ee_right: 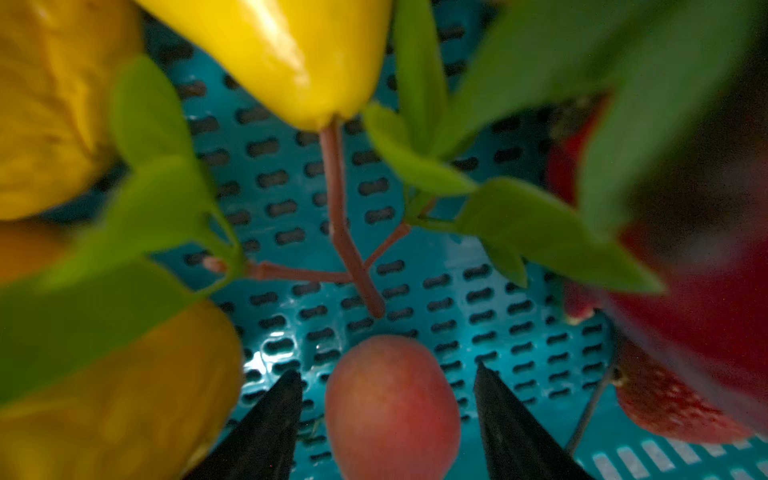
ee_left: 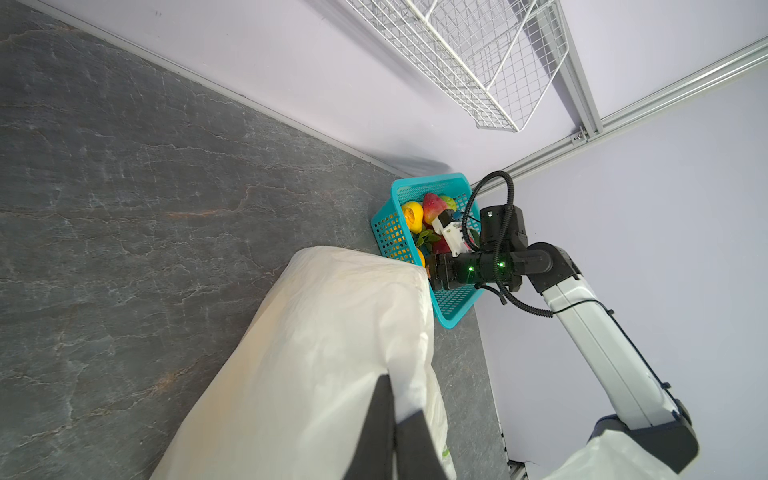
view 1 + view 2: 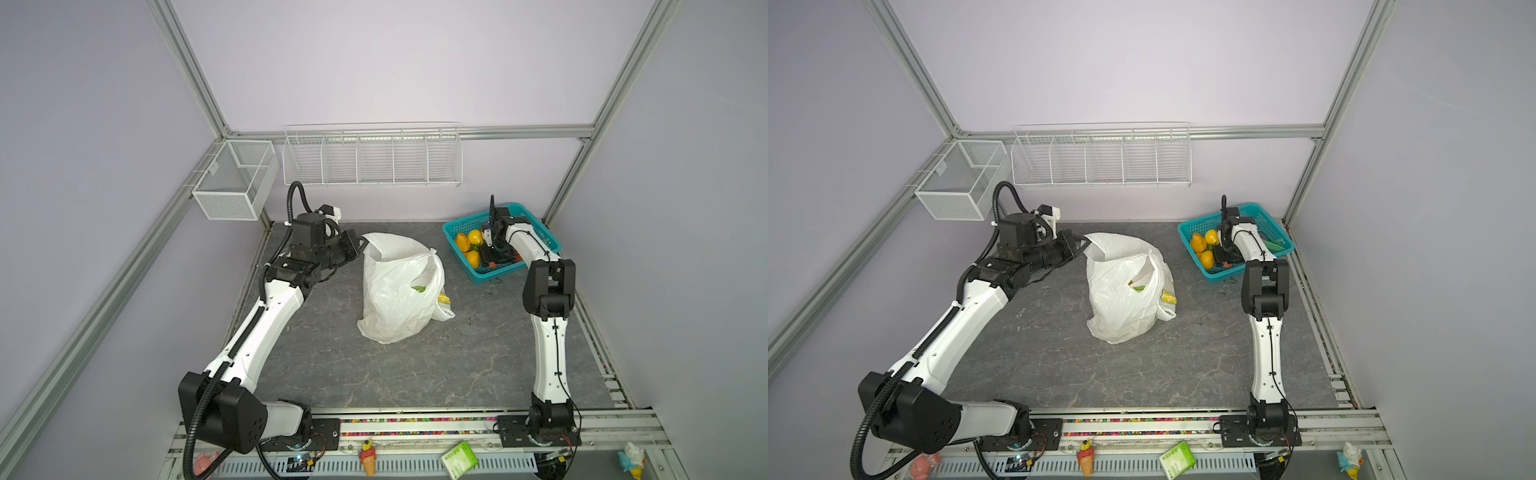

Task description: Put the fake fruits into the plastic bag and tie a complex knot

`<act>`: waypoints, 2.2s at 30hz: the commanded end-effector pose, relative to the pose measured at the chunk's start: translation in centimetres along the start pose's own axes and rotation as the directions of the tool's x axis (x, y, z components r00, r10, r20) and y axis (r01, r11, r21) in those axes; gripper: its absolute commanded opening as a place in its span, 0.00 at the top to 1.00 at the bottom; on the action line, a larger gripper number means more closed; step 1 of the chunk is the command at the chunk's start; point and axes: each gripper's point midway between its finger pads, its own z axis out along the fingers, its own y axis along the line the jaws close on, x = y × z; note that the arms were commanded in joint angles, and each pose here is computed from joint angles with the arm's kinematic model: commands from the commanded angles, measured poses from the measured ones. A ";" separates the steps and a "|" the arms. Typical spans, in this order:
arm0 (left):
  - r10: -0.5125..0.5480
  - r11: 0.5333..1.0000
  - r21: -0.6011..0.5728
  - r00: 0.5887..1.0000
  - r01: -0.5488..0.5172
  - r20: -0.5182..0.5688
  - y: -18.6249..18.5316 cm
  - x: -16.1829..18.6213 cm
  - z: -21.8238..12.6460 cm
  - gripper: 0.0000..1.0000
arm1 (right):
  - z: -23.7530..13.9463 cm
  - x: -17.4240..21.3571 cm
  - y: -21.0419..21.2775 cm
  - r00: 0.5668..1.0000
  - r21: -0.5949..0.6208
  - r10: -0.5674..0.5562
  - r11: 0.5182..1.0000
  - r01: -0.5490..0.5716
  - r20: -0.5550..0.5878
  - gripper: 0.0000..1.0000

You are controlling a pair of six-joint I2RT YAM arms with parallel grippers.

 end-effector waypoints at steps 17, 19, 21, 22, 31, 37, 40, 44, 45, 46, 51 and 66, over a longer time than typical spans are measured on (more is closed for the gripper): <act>0.006 1.000 0.003 1.000 -0.006 0.001 0.2 -0.1 0.1 1.00 | -0.9 -1.3 0.1 0.998 -0.068 0.013 0.998 -0.009 0.061 0.54; 0.007 1.000 0.004 1.000 -0.007 0.001 0.2 -0.1 0.1 1.00 | -2.0 -1.1 0.4 0.997 -0.086 0.016 0.996 -0.010 0.074 0.55; 0.007 1.000 0.005 1.000 -0.007 0.002 0.2 -0.1 0.1 1.00 | -3.2 -1.7 0.6 0.992 -0.102 0.021 0.995 -0.008 0.126 0.56; 0.008 1.000 0.005 1.000 -0.008 0.002 0.1 -0.1 0.1 1.00 | -3.8 -1.6 0.8 0.990 -0.113 0.025 0.994 -0.009 0.141 0.57; 0.005 1.000 0.010 1.000 -0.005 0.000 0.0 -0.1 0.1 1.00 | -12.2 -0.6 2.1 0.942 -0.199 0.080 0.980 -0.014 0.325 0.59; 0.002 1.000 0.012 1.000 -0.003 0.002 0.0 -0.1 0.0 1.00 | -19.1 1.6 7.5 0.867 -0.394 0.127 0.915 0.085 0.482 0.59; 0.001 1.000 0.014 1.000 -0.001 0.001 0.0 -0.1 0.0 1.00 | -22.1 3.2 12.0 0.829 -0.478 0.110 0.854 0.203 0.548 0.59; -0.004 1.000 0.023 1.000 0.004 -0.004 -0.2 -0.1 0.1 1.00 | -25.0 5.6 20.1 0.804 -0.570 0.024 0.718 0.399 0.594 0.59; -0.006 1.000 0.025 1.000 0.006 -0.004 -0.2 0.0 0.0 1.00 | -25.7 6.3 21.8 0.798 -0.584 -0.001 0.682 0.441 0.602 0.59; -0.006 1.000 0.026 1.000 0.006 -0.003 -0.2 0.0 0.0 1.00 | -26.3 6.9 23.2 0.789 -0.590 -0.024 0.650 0.479 0.614 0.58; -0.007 1.000 0.025 1.000 0.008 -0.007 -0.2 0.0 0.2 1.00 | -29.3 11.1 29.0 0.731 -0.610 -0.122 0.468 0.639 0.672 0.58; 0.015 0.998 0.054 1.000 -0.014 -0.014 -1.6 0.4 -0.1 1.00 | -23.3 15.9 37.4 0.621 -0.506 -0.465 0.361 0.784 0.631 0.56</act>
